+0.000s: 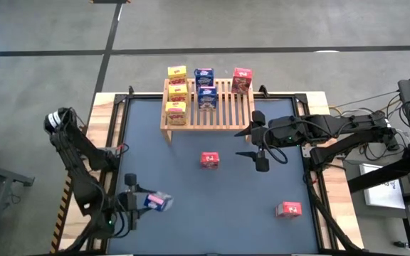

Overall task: Stack cereal on shelf
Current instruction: Put the blue cereal box on the shelf aligned with the other blue cereal box

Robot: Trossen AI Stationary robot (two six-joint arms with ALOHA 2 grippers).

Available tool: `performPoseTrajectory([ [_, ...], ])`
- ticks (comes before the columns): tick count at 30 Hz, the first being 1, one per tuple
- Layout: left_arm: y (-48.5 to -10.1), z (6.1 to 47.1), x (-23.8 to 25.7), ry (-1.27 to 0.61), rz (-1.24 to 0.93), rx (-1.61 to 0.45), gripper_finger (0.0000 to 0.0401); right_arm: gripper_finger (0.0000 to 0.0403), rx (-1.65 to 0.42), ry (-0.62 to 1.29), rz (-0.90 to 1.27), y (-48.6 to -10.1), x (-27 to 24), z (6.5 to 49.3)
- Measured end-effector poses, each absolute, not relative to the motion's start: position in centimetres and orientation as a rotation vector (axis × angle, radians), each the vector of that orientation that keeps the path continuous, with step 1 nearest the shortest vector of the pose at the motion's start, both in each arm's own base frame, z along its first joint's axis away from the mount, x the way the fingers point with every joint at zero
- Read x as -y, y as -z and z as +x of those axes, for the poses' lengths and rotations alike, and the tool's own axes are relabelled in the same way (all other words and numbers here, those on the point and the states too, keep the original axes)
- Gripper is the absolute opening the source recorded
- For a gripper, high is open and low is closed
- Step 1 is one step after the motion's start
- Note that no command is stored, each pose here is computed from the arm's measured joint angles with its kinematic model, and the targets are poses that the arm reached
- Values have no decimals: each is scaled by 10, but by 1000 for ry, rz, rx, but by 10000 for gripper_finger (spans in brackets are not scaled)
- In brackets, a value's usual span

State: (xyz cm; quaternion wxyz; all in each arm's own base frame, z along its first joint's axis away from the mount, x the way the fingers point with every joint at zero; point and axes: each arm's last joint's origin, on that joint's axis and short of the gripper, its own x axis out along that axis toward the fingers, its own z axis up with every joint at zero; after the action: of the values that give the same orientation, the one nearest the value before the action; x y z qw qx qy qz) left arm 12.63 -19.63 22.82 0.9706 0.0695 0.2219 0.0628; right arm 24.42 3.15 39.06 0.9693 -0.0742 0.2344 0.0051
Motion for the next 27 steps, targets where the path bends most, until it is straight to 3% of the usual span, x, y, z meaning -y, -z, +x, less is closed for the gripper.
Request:
performPoseTrajectory([
  [7,-256,150,165,-222,171,-408,216,272,-471,-12,-161,-387,-32,245],
  [15,-269,155,141,-266,122,-286,216,272,-443,-26,-217,-352,-33,255],
  [27,-270,151,126,-249,58,-69,216,272,-130,-67,-283,-329,-31,231],
])
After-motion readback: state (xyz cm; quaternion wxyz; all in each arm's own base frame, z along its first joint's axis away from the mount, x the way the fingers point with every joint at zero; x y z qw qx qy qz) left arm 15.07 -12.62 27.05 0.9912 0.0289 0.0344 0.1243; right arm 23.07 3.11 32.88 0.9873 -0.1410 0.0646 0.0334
